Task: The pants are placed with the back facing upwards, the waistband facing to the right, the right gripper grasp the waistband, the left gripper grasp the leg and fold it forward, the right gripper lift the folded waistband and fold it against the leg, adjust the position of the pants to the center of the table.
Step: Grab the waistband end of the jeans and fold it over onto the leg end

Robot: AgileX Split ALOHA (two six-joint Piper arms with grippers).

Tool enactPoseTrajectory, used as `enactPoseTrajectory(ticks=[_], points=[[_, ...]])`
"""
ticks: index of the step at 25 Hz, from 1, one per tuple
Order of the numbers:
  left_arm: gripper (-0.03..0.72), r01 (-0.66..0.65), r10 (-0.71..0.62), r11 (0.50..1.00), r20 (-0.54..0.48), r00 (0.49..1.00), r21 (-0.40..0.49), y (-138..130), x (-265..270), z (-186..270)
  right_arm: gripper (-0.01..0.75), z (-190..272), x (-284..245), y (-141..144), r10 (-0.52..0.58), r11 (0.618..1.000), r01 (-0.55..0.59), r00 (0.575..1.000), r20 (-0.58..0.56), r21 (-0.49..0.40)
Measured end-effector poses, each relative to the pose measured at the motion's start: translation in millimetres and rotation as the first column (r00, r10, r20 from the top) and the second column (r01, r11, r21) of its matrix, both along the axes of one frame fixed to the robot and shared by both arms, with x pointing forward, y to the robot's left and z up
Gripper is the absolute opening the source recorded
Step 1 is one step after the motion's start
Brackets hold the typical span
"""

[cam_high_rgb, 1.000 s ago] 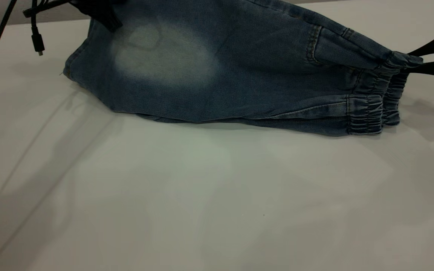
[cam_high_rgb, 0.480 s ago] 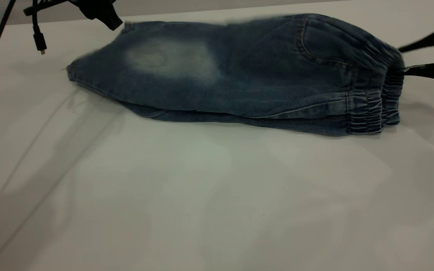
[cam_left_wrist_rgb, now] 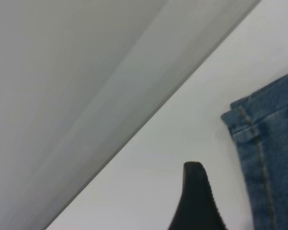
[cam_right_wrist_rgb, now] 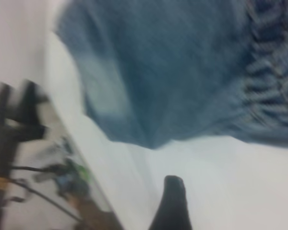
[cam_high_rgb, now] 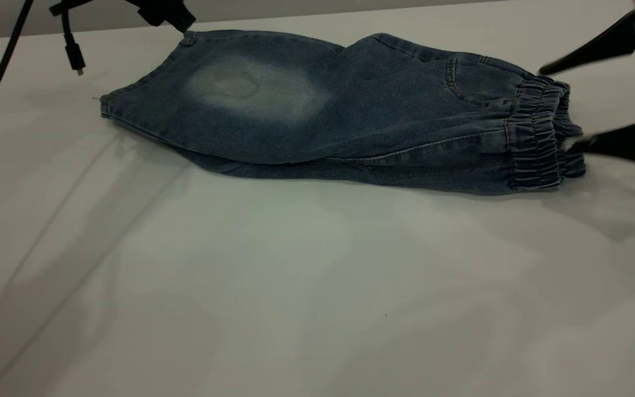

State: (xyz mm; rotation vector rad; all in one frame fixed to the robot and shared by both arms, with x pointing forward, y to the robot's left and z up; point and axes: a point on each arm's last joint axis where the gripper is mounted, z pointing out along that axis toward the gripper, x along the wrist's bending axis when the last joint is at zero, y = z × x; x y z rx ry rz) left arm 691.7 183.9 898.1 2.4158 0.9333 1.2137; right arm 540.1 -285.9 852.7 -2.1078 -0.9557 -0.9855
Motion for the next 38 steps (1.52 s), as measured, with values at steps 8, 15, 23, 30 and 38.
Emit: enactPoseTrajectory(ticks=[8, 15, 23, 30, 38], points=[[0.459, 0.003, -0.003, 0.999, 0.003, 1.0, -0.039, -16, -4, 0, 0.528, -18, 10, 15, -0.035, 0.994, 0.026, 0.996, -0.082, -0.104], [0.459, 0.015, -0.015, 0.999, 0.003, 1.0, -0.038, -21, -6, 0, 0.566, -41, 16, 18, -0.007, 0.999, 0.002, 0.992, -0.128, -0.038], [0.43, 0.012, -0.012, 0.999, 0.004, 1.0, -0.036, -21, -6, 0, 0.591, -52, 19, 16, -0.083, 0.996, 0.077, 0.971, -0.226, -0.036], [0.407, 0.017, -0.017, 0.999, 0.002, 1.0, -0.038, -21, -6, 0, 0.524, -53, 27, 11, -0.208, 0.978, 0.201, 0.953, -0.218, -0.055], [0.404, 0.07, -0.073, 0.994, -0.025, 0.997, -0.081, -28, -8, -2, 0.082, -58, 27, 6, -0.232, 0.97, 0.208, 0.948, -0.216, -0.13]])
